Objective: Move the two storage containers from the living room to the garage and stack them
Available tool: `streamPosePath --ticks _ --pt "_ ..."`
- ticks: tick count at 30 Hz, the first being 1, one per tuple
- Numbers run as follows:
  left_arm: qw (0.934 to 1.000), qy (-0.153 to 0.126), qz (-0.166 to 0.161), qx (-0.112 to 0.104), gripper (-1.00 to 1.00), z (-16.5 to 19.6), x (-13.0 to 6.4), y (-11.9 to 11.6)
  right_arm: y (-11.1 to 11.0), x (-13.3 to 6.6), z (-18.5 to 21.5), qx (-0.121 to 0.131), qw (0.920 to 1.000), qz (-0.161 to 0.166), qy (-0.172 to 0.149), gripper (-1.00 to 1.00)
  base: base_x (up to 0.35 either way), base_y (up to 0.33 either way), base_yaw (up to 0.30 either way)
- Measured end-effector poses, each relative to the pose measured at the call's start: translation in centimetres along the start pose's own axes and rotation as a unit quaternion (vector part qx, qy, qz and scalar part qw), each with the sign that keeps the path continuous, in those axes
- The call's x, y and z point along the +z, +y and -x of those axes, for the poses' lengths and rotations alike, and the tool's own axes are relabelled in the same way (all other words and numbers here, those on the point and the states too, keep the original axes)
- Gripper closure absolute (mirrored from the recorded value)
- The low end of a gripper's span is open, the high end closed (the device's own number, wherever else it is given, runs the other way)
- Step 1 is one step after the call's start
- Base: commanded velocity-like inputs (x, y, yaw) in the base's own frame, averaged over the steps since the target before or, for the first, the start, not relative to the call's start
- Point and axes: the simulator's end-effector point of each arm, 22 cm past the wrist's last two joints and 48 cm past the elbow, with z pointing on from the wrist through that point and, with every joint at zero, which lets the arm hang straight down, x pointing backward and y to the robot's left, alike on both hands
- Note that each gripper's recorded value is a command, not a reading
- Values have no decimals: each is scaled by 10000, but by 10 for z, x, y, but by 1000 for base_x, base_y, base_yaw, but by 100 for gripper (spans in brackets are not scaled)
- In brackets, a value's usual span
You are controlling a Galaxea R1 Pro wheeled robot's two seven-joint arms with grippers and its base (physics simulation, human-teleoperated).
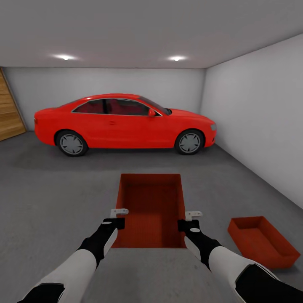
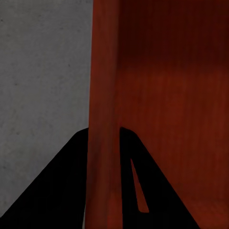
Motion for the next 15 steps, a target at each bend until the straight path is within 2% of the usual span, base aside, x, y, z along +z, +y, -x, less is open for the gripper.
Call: streamPosePath --ticks 15 --pt "10000 1 0 0 100 0 0 0 0 0 0 0 10000 0 1 100 322 0 0"
